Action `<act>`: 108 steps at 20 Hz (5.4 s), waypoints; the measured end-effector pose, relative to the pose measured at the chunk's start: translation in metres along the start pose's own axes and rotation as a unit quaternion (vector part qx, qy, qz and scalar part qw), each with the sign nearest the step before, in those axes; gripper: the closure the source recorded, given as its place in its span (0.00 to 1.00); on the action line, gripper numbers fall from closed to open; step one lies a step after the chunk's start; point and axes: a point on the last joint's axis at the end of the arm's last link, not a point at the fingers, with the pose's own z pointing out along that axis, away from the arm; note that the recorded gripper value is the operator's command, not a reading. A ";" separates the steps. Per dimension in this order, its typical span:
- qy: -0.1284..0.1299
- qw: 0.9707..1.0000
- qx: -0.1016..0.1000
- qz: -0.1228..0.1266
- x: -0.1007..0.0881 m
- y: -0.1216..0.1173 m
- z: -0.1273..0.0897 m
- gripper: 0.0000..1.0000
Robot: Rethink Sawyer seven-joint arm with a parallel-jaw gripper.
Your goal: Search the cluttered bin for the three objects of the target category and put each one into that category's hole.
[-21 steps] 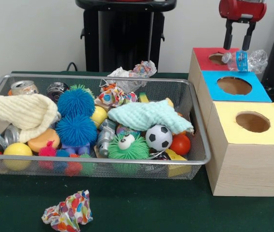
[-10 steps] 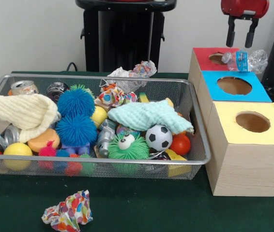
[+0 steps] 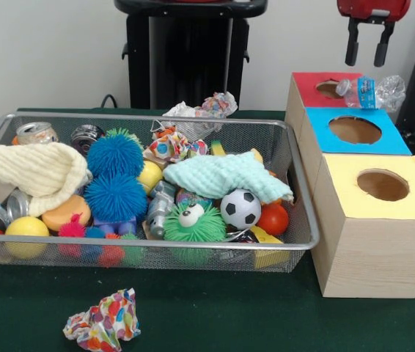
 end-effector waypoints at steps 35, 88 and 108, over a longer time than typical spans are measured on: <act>0.014 0.999 -0.011 -0.051 0.019 0.053 -0.041 0.00; 0.060 0.998 0.003 -0.023 0.073 0.063 -0.008 0.00; 0.068 0.997 0.008 -0.040 0.086 0.101 -0.006 0.00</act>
